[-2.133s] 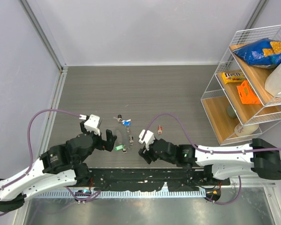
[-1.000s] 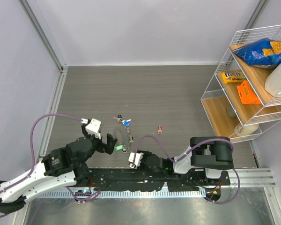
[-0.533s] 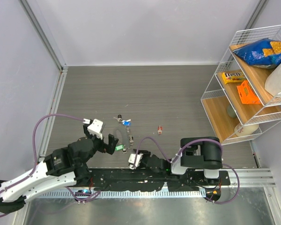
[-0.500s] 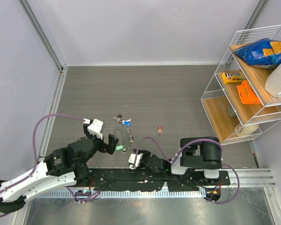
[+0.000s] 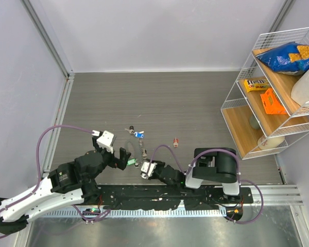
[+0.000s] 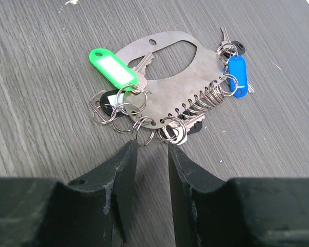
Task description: Put the keys on the keyring
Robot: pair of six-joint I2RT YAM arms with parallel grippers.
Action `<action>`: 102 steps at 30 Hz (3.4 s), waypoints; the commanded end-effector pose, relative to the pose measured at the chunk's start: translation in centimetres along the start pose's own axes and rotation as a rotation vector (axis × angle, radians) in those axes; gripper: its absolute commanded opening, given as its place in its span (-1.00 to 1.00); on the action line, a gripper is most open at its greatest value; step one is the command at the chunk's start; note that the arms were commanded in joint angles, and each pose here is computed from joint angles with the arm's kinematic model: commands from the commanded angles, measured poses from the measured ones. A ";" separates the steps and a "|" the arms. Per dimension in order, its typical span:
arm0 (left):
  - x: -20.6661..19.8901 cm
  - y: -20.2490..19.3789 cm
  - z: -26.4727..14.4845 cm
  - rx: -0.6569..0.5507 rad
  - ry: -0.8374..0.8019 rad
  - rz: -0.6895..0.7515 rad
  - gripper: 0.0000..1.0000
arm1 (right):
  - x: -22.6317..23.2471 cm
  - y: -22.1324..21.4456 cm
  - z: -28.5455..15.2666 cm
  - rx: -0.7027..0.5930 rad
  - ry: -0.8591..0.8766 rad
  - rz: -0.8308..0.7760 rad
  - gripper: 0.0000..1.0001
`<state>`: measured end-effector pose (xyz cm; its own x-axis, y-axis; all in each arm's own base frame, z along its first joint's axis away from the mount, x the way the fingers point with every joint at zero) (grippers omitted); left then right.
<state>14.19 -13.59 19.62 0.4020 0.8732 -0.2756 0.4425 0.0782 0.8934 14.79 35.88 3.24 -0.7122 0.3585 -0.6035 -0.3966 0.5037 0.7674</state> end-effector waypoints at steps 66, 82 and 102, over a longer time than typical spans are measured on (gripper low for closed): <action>-5.8 1.7 -1.7 -0.007 -0.349 -0.063 0.99 | -1.2 11.1 -6.0 -0.345 0.379 0.260 -0.89; -10.2 2.5 -5.9 -0.063 -0.751 -0.035 0.99 | -3.8 13.7 -11.0 -0.394 0.556 0.406 -0.90; -10.8 1.6 -5.1 -0.046 -0.772 0.004 0.99 | -4.7 7.9 -10.6 -0.056 0.412 0.480 0.13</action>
<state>6.42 -20.00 24.94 0.8389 0.3149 -0.4440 0.4403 0.0871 0.8936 8.03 30.45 13.90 -0.9902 0.1316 -0.0470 -0.0007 0.3315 0.9435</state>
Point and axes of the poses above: each gripper's point midway between its finger pads, its own z axis out along the fingers, its own x axis along the line the jaws close on, y = z × x, the point moved 2 cm from there along -z, back along the fingers, and after that the axes turned 11 degrees about -z, right-handed, at the moved point
